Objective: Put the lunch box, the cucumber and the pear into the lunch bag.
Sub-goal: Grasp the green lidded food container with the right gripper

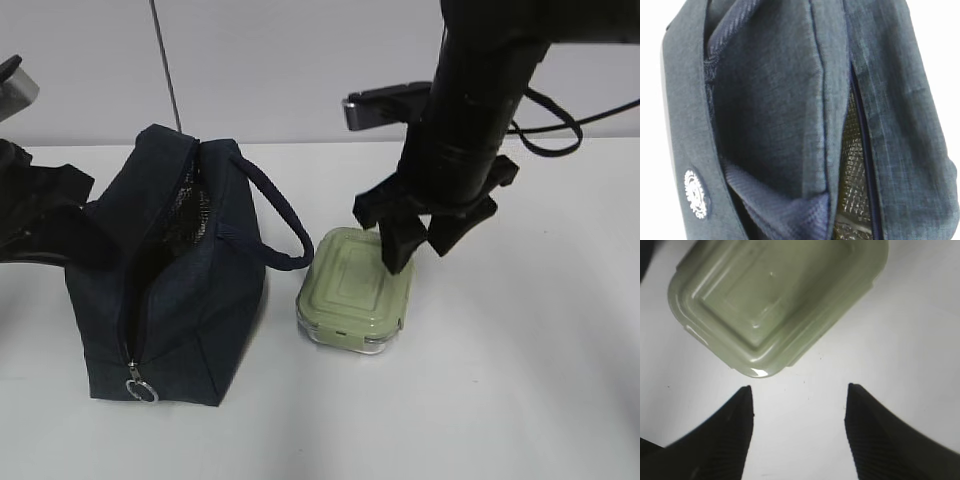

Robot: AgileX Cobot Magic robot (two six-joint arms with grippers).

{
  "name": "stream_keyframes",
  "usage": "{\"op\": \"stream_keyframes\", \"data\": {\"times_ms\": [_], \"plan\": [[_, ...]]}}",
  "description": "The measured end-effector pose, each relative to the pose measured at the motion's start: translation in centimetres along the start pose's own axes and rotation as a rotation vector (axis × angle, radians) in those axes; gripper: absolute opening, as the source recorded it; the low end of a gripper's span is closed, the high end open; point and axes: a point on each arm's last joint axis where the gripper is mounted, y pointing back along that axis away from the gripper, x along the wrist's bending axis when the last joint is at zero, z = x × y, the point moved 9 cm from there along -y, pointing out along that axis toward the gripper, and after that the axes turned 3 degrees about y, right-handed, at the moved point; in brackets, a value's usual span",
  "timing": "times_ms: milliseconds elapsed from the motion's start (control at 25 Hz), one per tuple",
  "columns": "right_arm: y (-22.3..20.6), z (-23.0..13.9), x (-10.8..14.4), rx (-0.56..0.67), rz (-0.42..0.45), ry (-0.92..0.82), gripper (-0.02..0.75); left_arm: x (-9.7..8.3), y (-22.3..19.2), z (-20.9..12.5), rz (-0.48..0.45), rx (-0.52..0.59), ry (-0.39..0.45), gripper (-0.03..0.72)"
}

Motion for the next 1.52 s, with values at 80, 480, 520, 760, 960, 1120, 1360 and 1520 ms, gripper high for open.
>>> {"op": "stream_keyframes", "data": {"times_ms": [80, 480, 520, 760, 960, 1120, 1360, 1520], "plan": [[-0.9, -0.9, 0.0, 0.020, 0.000, -0.012, 0.451, 0.0, 0.0, 0.0, 0.000, 0.001, 0.000, 0.001], [1.2, -2.0, 0.0, -0.206, 0.031, -0.159, 0.447, 0.0, 0.0, 0.0, 0.000, 0.001, 0.000, 0.001], [1.0, -2.3, 0.2, -0.208, 0.039, -0.166, 0.447, 0.0, 0.0, 0.0, 0.000, 0.001, -0.001, 0.001], [0.1, -3.7, 1.5, -0.290, 0.136, -0.286, 0.445, 0.0, 0.0, 0.0, 0.000, 0.002, -0.001, 0.001], [-1.2, -4.4, 1.9, -0.332, 0.190, -0.397, 0.445, 0.0, 0.0, -0.1, 0.000, 0.003, -0.001, 0.001], [-0.8, -3.3, 1.4, -0.404, 0.219, -0.483, 0.445, 0.0, 0.0, -0.1, -0.001, 0.004, -0.001, 0.001], [-0.2, -3.1, -3.0, -0.443, 0.215, -0.605, 0.445, 0.0, 0.0, -0.1, 0.000, 0.004, -0.001, 0.001], [0.5, -3.5, -4.7, -0.446, 0.313, -0.611, 0.445, 0.0, 0.0, -0.1, 0.000, 0.005, -0.001, 0.001]]}}
